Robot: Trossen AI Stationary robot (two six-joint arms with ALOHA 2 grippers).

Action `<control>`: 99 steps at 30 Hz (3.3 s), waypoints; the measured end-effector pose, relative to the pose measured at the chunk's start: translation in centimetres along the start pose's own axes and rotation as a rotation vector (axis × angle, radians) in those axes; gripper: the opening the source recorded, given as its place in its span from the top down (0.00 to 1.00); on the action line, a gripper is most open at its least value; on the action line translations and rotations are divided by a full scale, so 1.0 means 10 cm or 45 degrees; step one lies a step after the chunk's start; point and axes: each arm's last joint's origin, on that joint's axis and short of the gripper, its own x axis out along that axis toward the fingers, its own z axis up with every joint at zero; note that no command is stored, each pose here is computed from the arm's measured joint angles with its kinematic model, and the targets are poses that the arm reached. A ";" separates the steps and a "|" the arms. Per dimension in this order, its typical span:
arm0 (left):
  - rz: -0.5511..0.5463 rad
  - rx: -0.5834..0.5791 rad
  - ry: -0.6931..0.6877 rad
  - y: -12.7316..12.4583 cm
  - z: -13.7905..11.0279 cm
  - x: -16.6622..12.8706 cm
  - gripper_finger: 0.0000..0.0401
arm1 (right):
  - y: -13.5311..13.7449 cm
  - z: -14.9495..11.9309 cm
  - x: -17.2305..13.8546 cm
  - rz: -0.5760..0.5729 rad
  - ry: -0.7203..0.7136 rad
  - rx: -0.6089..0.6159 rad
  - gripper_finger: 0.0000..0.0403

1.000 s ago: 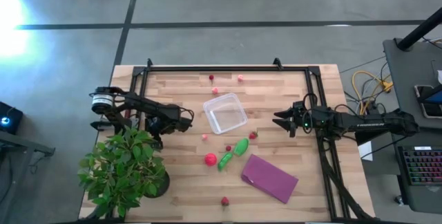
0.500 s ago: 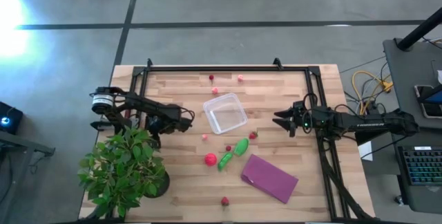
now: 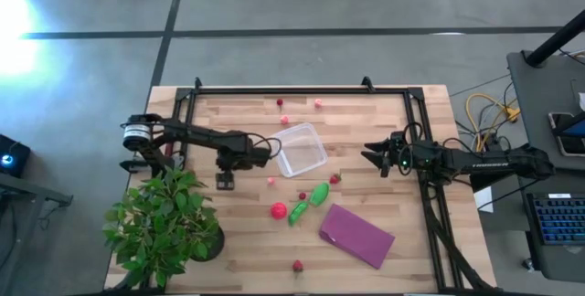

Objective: Pick and placing Produce into tupperware
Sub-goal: Put the brown kiwi into the transparent bin

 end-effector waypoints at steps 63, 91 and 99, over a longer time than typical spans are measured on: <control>-0.138 -0.225 0.653 -0.14 -0.58 0.76 0.22 | -0.03 -0.04 0.00 -0.033 0.052 -0.024 0.46; -0.051 -0.305 0.584 -0.14 -0.57 0.85 0.39 | -0.03 -0.04 0.00 -0.051 0.040 -0.025 0.46; -0.048 -0.334 0.575 -0.14 -0.55 0.84 0.41 | -0.03 -0.04 0.00 -0.051 0.040 -0.026 0.46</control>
